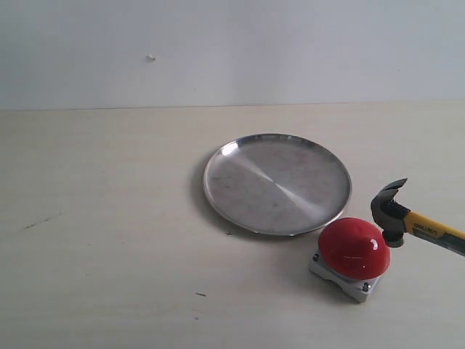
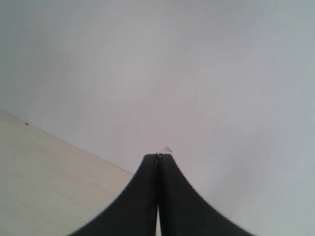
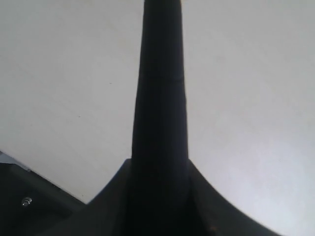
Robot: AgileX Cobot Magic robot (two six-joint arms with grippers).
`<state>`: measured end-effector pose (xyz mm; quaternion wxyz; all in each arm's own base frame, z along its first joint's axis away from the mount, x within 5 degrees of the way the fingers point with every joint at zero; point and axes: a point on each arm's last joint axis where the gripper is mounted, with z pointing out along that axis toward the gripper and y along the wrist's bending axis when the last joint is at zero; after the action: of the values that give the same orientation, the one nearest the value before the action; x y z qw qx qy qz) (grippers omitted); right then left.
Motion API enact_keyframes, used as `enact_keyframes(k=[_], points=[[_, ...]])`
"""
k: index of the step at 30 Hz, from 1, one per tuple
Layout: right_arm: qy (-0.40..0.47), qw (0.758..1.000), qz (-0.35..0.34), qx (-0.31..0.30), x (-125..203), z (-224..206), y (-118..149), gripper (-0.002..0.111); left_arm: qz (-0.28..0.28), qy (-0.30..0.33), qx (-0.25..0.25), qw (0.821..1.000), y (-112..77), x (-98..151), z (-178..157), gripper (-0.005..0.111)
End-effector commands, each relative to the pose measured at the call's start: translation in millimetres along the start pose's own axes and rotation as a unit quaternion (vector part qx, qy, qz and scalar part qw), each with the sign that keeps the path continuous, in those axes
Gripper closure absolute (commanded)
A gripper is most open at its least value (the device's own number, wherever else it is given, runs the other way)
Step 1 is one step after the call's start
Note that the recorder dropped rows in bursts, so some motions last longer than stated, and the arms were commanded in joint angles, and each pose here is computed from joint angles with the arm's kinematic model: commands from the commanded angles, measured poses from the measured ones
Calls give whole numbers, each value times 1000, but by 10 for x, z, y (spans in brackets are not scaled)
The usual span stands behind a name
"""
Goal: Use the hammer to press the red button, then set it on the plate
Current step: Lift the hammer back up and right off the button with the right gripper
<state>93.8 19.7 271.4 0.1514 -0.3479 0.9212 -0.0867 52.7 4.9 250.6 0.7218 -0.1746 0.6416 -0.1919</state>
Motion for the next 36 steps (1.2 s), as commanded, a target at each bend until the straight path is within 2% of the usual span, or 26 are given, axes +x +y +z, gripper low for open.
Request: enact_keyframes(k=[1,8,14,20,30,33,36], points=[[-70,997,7,37,12,-130,-35,108,1,-1,0,1000,5,5,-6,107],[-110,992,11,54,121,-234,-14,108,1,-1,0,1000,5,5,-6,107],[-177,984,25,19,7,-137,69,108,1,-1,0,1000,5,5,-6,107],[-180,983,36,-25,-67,-87,129,108,2,-1,0,1000,5,5,-6,107],[-140,989,27,34,21,54,56,108,2,-1,0,1000,5,5,-6,107],[-165,982,48,72,27,-70,-20,108,2,-1,0,1000,5,5,-6,107],[-177,979,69,77,62,-171,-35,108,2,-1,0,1000,5,5,-6,107]])
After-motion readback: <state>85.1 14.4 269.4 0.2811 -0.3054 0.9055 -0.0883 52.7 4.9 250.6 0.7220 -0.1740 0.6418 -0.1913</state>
